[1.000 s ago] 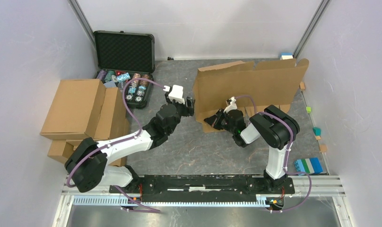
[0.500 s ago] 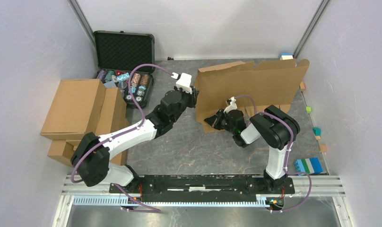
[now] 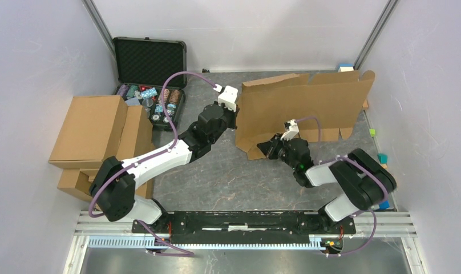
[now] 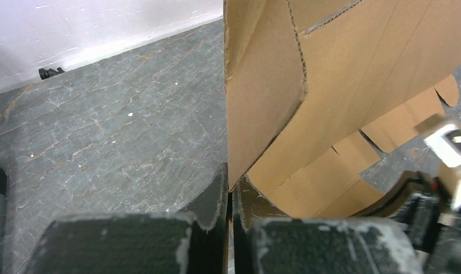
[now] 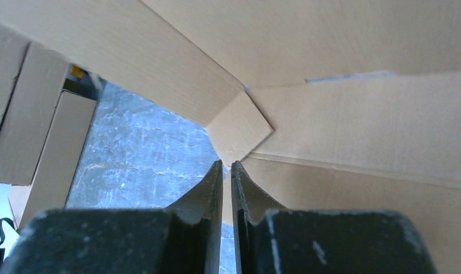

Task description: Fold the paper box

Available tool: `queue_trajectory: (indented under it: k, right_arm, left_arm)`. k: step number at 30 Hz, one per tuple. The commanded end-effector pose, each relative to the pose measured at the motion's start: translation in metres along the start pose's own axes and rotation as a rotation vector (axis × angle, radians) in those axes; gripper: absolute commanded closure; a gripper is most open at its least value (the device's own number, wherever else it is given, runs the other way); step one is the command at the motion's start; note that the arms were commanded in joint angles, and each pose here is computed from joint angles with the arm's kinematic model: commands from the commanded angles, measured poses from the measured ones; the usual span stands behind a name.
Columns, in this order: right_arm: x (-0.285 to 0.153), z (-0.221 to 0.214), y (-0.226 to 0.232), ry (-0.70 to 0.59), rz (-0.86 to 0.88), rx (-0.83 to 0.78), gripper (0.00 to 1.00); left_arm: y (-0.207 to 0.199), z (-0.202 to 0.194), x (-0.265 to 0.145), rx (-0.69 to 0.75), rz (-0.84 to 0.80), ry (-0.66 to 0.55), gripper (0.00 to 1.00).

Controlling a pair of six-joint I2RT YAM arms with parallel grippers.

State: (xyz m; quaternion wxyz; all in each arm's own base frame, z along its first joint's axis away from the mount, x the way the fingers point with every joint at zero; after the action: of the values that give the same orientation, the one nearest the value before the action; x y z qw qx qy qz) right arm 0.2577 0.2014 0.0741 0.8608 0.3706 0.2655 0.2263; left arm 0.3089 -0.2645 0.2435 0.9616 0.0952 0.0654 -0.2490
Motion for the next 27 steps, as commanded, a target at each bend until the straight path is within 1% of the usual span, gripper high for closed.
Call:
queue_trajectory:
  k: [1,4,7,9,13,16,18,20,22,24,27]
  right_arm:
    - [-0.022,0.023,0.008,-0.098,0.0,-0.158,0.81]
    - [-0.041,0.043,0.007,-0.152,-0.058,-0.255,0.68]
    - [-0.063,0.078,0.005,-0.235,-0.137,-0.339,0.55]
    - [-0.081,0.108,0.003,-0.306,-0.197,-0.356,0.5]
    - [-0.119,0.162,-0.001,-0.458,-0.299,-0.351,0.44]
    - [-0.138,0.191,-0.006,-0.563,-0.355,-0.307,0.4]
    - [-0.146,0.208,-0.016,-0.61,-0.39,-0.261,0.36]
    - [-0.149,0.222,-0.026,-0.625,-0.376,-0.204,0.31]
    - [-0.149,0.235,-0.027,-0.63,-0.32,-0.177,0.27]
    - [-0.145,0.24,-0.02,-0.616,-0.226,-0.232,0.23]
    - [-0.144,0.241,-0.012,-0.622,-0.161,-0.315,0.16]
  left_arm:
    - [0.003,0.013,-0.007,0.048,-0.011,-0.029,0.98]
    - [0.003,0.013,-0.008,0.051,-0.014,-0.03,0.98]
    - [0.004,0.012,-0.01,0.06,-0.012,-0.036,0.98]
    - [0.003,0.01,-0.01,0.061,-0.012,-0.033,0.98]
    - [0.005,0.009,-0.012,0.091,-0.014,-0.035,0.98]
    - [0.006,0.008,-0.015,0.096,-0.01,-0.035,0.98]
    - [0.008,0.008,-0.019,0.103,-0.005,-0.032,0.98]
    - [0.014,0.007,-0.025,0.119,0.024,-0.028,0.98]
    - [0.02,0.005,-0.032,0.146,0.054,-0.026,0.98]
    - [0.029,0.001,-0.04,0.174,0.098,-0.021,0.98]
    - [0.04,-0.007,-0.052,0.217,0.158,-0.027,0.98]
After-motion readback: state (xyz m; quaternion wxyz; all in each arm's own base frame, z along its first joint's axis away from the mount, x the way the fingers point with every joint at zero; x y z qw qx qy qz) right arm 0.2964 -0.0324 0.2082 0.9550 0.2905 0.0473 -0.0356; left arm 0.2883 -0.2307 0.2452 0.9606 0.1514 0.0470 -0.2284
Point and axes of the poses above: each gripper's point midway between its finger pads, its own x axis out along the fingers, its own y axis along the line the jaws close on, z = x × y, the point moved 6 cm from there along -x, back along the fingers, and after that the axes turned 10 degrees about x, right-handed, at the moved point
